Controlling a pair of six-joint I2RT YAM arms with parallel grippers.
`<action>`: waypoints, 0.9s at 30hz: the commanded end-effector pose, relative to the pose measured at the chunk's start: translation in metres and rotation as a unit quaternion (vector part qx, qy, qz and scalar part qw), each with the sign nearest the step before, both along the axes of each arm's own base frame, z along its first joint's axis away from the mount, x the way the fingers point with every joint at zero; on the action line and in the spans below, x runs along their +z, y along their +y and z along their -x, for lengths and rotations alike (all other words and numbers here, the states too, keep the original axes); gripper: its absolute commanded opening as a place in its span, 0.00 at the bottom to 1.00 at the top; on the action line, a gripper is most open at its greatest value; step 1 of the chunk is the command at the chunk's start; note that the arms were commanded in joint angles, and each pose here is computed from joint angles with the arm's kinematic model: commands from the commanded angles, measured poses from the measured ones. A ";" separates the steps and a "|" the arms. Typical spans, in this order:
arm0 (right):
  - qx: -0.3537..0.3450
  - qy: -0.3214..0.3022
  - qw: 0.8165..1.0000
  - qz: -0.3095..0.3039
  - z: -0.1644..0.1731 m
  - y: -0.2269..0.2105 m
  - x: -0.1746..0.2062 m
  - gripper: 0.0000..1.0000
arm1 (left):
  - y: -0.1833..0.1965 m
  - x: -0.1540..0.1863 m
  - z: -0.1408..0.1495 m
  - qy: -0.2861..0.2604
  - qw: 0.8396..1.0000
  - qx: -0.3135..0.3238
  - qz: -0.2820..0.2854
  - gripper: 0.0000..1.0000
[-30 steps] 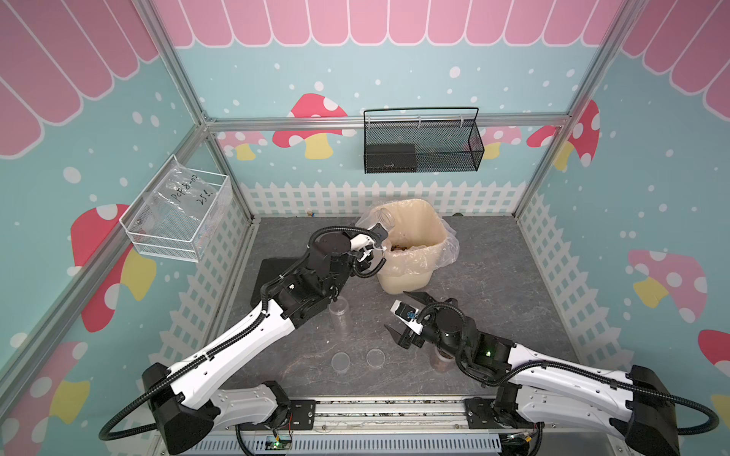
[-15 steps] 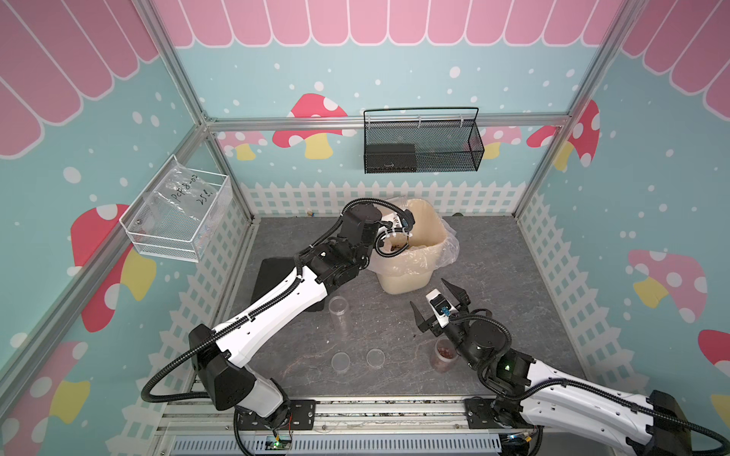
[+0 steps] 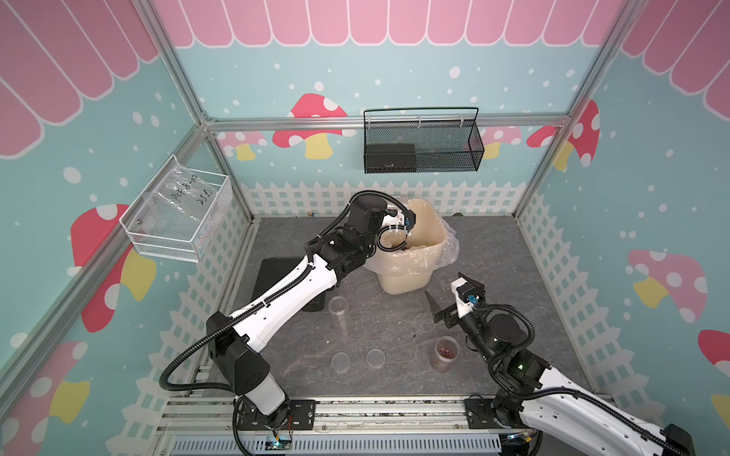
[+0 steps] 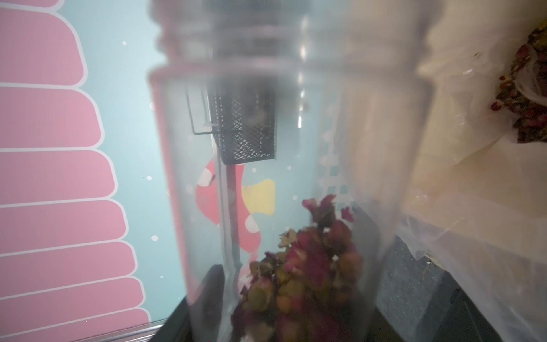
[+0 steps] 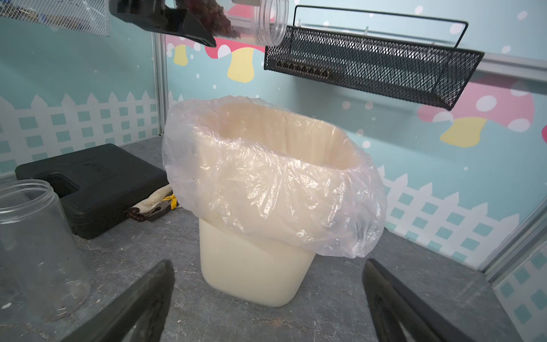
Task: Empty the moldy dried flower tea in the jars
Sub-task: Pour the moldy dried flower tea into the trash bin.
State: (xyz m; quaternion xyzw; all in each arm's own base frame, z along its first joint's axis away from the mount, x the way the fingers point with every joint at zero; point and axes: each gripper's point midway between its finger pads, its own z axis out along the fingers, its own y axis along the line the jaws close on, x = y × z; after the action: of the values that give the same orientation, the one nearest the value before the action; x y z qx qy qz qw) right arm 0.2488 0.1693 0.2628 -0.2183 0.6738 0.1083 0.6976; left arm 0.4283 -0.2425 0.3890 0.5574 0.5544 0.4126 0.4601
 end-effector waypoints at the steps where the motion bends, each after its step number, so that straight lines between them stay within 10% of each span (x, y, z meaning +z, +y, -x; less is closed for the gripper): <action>1: 0.054 0.027 0.997 -0.037 0.006 0.012 0.005 1.00 | -0.001 0.013 -0.009 -0.027 0.998 -0.007 -0.054 0.19; 27: 0.071 0.072 0.994 -0.039 -0.002 0.020 -0.008 1.00 | -0.015 -0.001 -0.040 -0.079 0.968 -0.031 -0.234 0.11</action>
State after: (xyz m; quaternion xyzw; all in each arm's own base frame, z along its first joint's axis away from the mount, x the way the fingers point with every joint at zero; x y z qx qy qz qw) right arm 0.2513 0.1890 0.2442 -0.2370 0.7069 0.1885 0.6392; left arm 0.4631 -0.2588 0.3829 0.6235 0.4334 0.5195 0.3918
